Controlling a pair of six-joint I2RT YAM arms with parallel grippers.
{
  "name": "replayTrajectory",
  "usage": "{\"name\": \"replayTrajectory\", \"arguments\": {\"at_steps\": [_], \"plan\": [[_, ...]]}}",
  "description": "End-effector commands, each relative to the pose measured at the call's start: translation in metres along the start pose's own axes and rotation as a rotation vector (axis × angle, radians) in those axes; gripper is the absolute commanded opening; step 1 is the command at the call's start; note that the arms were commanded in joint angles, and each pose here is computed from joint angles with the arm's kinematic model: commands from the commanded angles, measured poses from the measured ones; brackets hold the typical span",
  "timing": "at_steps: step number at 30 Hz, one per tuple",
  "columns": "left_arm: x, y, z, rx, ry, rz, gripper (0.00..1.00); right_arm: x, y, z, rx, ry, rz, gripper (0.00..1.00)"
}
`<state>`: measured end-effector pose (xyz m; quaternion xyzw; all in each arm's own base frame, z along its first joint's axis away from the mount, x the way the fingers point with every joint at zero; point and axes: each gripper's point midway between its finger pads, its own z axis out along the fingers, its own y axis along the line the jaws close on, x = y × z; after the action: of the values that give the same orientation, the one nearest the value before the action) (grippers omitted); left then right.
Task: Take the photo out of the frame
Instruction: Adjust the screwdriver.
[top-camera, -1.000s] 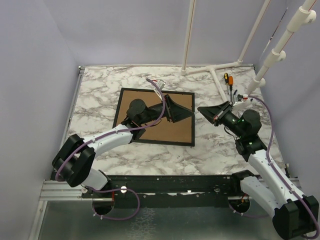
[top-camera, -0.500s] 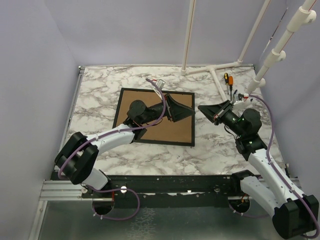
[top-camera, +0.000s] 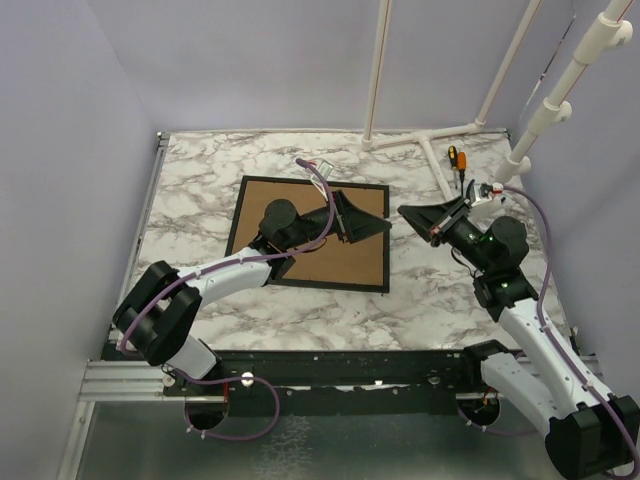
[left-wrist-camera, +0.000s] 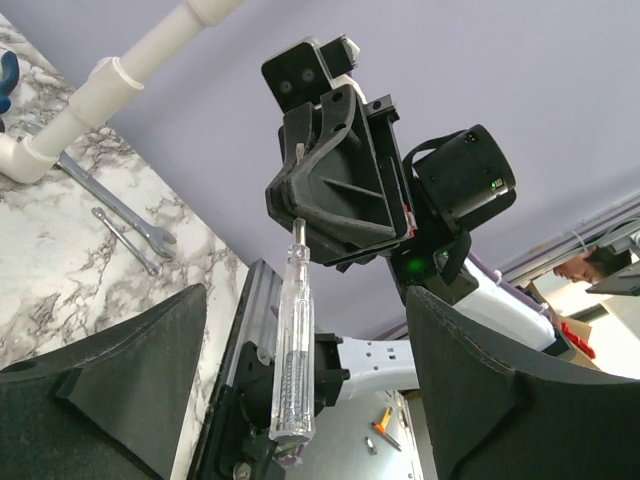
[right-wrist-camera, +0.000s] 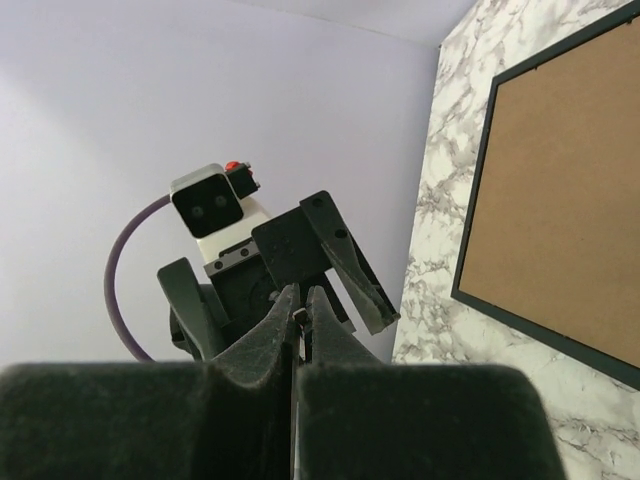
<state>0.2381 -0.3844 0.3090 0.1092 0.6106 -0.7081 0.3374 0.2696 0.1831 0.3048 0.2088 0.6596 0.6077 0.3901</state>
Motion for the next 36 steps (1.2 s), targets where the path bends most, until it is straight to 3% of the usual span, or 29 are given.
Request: {"name": "replayTrajectory", "arguments": {"at_steps": [1, 5, 10, 17, 25, 30, 36], "plan": [[0.005, 0.009, 0.001, -0.026, 0.003, 0.001, 0.78, -0.009, 0.01, 0.0, -0.009, -0.043, -0.03, 0.01], [0.005, 0.005, 0.003, -0.011, 0.014, 0.005, 0.72, -0.008, 0.007, 0.003, -0.008, -0.031, -0.025, 0.01], [0.005, 0.004, 0.004, -0.006, 0.022, 0.001, 0.54, -0.008, 0.004, 0.004, -0.005, -0.033, -0.018, 0.0], [0.008, 0.007, 0.006, -0.007, 0.033, -0.008, 0.44, -0.009, 0.002, 0.005, -0.003, -0.035, -0.014, 0.01], [0.006, 0.004, 0.008, -0.003, 0.027, -0.006, 0.41, -0.007, -0.002, 0.003, 0.007, -0.031, -0.013, 0.01], [0.004, 0.003, 0.007, -0.004, 0.017, -0.004, 0.47, -0.006, -0.005, 0.001, 0.02, -0.035, -0.016, 0.0], [0.002, 0.003, 0.008, -0.003, 0.014, -0.005, 0.42, -0.005, -0.008, -0.002, 0.03, -0.043, -0.013, 0.01]]}}
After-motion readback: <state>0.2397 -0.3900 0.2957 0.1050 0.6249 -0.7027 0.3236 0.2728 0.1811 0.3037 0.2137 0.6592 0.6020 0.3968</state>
